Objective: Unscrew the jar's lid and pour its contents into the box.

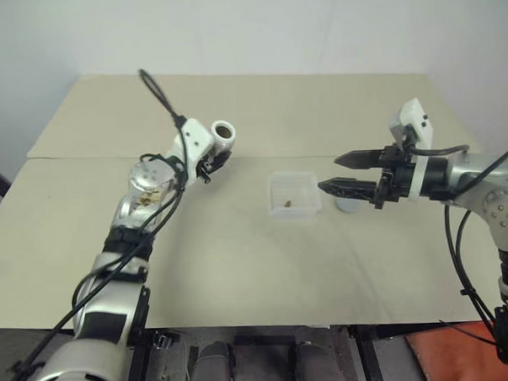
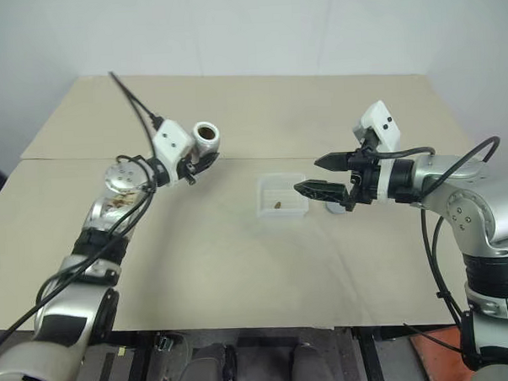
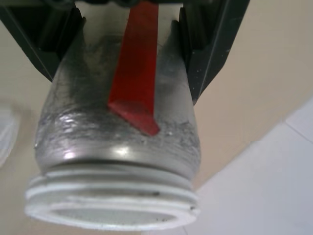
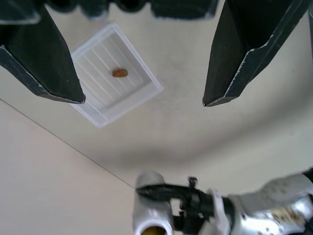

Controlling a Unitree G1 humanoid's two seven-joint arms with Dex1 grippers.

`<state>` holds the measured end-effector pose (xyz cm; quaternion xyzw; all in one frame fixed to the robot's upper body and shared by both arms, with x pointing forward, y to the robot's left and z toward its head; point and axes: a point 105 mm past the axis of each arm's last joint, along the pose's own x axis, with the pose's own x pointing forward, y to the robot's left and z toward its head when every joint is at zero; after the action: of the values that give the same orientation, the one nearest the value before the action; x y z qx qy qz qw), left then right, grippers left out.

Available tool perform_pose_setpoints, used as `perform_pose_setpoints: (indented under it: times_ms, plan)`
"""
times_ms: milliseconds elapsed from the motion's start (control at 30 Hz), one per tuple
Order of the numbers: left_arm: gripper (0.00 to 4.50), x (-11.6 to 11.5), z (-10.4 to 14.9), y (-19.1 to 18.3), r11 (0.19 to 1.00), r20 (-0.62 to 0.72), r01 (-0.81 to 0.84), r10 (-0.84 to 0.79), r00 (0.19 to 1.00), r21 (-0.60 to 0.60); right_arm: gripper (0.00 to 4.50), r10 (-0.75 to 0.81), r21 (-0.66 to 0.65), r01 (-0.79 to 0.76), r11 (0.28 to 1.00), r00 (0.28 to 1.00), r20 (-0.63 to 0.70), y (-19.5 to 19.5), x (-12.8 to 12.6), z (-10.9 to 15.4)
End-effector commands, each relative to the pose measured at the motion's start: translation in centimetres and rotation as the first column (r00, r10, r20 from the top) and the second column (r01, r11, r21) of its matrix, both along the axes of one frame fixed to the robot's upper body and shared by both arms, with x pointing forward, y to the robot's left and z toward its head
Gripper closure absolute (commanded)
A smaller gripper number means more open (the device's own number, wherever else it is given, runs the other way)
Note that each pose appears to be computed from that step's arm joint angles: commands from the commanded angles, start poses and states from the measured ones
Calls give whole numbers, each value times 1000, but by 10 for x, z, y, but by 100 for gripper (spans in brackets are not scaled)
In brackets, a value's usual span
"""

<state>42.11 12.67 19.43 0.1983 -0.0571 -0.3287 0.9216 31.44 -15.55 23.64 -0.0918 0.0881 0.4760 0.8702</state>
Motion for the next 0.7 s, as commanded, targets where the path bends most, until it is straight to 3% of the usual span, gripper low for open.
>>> perform_pose_setpoints:
  times_ms: [33,233,700]
  plan:
    - [252,-14,5,0,990,-50,-17,10,999,-139,2,19,-16,-18,1000,997,71,-2,-3,11]
    - [252,-27,-30,8,972,-138,-145,120,983,-186,2,39,-27,-37,999,996,77,-1,-7,7]
    - [252,-15,-64,11,938,-191,-255,213,958,-233,2,50,-40,-47,998,995,80,1,-8,4]
